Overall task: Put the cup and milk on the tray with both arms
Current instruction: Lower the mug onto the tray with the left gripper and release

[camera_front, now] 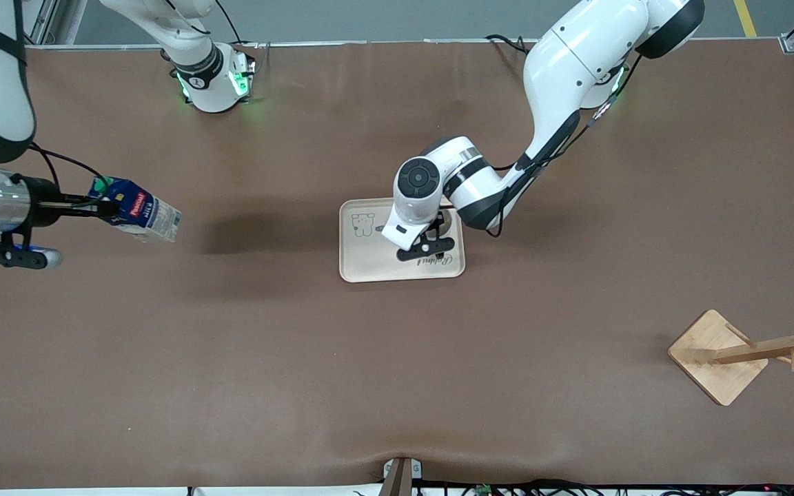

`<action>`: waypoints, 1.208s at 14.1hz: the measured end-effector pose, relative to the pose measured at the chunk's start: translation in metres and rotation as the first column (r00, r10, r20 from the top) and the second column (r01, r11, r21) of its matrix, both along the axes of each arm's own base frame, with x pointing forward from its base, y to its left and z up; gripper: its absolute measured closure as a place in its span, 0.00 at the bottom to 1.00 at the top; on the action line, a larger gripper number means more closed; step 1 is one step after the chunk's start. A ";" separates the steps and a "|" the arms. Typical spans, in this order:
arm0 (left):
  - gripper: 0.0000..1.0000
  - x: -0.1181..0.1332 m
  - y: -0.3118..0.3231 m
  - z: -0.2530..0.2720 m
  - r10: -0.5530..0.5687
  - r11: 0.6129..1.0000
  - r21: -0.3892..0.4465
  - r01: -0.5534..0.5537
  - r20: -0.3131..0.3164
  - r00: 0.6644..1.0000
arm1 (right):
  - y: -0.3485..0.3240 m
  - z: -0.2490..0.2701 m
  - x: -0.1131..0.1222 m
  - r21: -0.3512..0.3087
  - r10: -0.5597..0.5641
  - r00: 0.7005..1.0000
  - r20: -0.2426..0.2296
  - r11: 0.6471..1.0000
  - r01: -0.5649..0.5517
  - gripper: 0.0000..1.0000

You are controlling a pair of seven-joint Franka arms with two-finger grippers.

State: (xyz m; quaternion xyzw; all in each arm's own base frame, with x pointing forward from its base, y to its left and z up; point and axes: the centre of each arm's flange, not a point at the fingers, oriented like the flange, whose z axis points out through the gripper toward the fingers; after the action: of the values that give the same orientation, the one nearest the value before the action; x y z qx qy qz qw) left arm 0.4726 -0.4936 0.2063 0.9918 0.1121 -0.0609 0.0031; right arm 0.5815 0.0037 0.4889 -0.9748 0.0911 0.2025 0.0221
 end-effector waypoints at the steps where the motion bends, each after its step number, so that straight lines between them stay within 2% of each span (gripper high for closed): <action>1: 0.95 0.001 0.000 0.000 0.001 1.000 -0.002 -0.001 0.001 1.000 | 0.019 0.000 -0.001 -0.016 -0.005 1.000 -0.008 1.000 0.005 0.54; 2: 0.95 0.001 -0.001 0.001 0.001 1.000 -0.005 -0.001 0.003 1.000 | 0.037 0.000 -0.002 -0.025 0.003 1.000 -0.012 1.000 -0.003 0.54; 4: 0.80 0.003 0.000 -0.001 0.004 1.000 -0.009 -0.004 0.008 1.000 | 0.065 0.000 -0.005 -0.032 0.035 0.999 -0.015 0.999 -0.036 0.54; 7: 0.50 0.010 -0.001 0.004 0.008 1.000 -0.020 -0.008 0.030 1.000 | 0.100 -0.006 -0.009 -0.016 0.085 0.996 -0.025 0.996 -0.085 0.54; 9: 0.30 0.019 -0.004 0.017 0.042 0.998 -0.038 -0.040 0.055 0.998 | 0.138 -0.019 -0.010 0.036 0.086 0.995 -0.042 0.996 -0.085 0.54; 10: 0.21 0.024 -0.005 0.026 0.056 0.997 -0.047 -0.053 0.069 0.996 | 0.161 -0.027 -0.009 0.054 0.061 0.998 -0.034 0.997 -0.060 0.54; 12: 0.01 0.036 -0.003 0.050 0.076 0.996 -0.057 -0.070 0.099 0.992 | 0.214 -0.044 -0.009 0.044 0.006 1.000 -0.005 0.999 -0.006 0.54; 14: 0.00 0.055 0.014 0.093 0.106 0.994 -0.053 -0.100 0.142 0.984 | 0.271 -0.063 -0.017 0.028 -0.046 0.999 0.017 0.999 0.046 0.54; 17: 0.00 0.093 0.073 0.165 0.160 0.987 -0.031 -0.157 0.209 0.965 | 0.337 -0.091 -0.034 0.033 -0.112 0.994 0.005 0.993 0.112 0.54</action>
State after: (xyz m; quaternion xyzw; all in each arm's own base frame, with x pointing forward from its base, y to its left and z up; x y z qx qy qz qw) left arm 0.5658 -0.4206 0.3717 0.9805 0.1896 0.0444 0.0271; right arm 0.5479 0.3406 0.3984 -0.9683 0.1421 0.1992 0.0495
